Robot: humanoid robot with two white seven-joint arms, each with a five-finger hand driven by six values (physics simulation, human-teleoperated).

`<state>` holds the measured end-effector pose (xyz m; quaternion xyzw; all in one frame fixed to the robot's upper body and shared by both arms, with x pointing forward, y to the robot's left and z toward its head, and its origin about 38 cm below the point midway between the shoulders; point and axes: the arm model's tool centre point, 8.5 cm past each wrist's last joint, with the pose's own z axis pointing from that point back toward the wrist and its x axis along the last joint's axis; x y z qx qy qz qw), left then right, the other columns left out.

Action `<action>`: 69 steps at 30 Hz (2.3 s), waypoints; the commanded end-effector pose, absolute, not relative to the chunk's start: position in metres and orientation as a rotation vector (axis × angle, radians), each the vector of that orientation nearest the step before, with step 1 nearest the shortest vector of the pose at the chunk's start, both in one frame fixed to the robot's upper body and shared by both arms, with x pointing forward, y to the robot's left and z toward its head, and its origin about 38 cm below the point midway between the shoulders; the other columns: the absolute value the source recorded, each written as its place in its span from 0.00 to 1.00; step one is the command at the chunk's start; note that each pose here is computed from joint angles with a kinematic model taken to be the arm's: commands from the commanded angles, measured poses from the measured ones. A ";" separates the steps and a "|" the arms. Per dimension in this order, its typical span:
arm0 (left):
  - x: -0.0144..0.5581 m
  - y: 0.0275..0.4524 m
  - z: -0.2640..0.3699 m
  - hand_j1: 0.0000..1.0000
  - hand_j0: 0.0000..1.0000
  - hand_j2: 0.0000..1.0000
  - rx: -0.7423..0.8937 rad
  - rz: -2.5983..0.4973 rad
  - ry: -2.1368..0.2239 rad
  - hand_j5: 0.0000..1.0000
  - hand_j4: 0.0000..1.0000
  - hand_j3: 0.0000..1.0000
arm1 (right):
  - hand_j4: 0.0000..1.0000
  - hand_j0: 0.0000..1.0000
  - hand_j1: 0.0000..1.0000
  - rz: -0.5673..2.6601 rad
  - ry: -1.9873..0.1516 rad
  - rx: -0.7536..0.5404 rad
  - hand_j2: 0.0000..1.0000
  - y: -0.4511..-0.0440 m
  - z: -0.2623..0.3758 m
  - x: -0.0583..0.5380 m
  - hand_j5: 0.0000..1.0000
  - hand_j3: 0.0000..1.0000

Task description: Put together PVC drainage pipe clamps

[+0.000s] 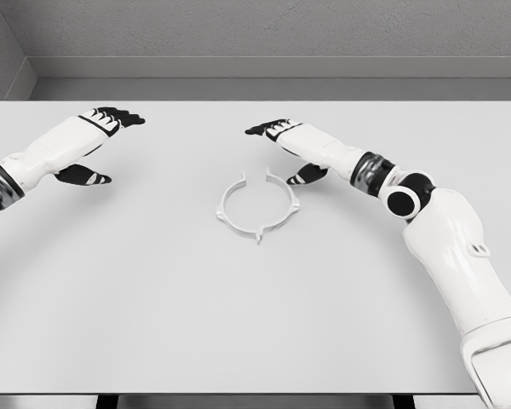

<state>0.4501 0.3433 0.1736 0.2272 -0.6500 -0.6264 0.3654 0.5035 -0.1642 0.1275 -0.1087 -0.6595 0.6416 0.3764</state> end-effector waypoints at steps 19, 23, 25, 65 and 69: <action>0.450 0.344 0.175 1.00 1.00 1.00 0.583 -1.601 -1.677 1.00 1.00 1.00 | 1.00 1.00 1.00 1.619 -1.674 -0.282 1.00 -0.171 0.125 0.506 1.00 1.00; 0.450 0.344 0.175 1.00 1.00 1.00 0.584 -1.602 -1.676 1.00 1.00 1.00 | 1.00 1.00 1.00 1.601 -1.672 -0.295 1.00 -0.179 0.126 0.507 1.00 1.00; 0.450 0.344 0.175 1.00 1.00 1.00 0.584 -1.602 -1.676 1.00 1.00 1.00 | 1.00 1.00 1.00 1.602 -1.671 -0.289 1.00 -0.178 0.123 0.505 1.00 1.00; 0.451 0.350 0.174 1.00 1.00 1.00 0.592 -1.589 -1.665 1.00 1.00 1.00 | 1.00 1.00 1.00 1.641 -1.713 -0.267 1.00 -0.164 0.123 0.488 1.00 1.00; 0.451 0.350 0.174 1.00 1.00 1.00 0.593 -1.588 -1.665 1.00 1.00 1.00 | 1.00 1.00 1.00 1.647 -1.718 -0.259 1.00 -0.160 0.123 0.486 1.00 1.00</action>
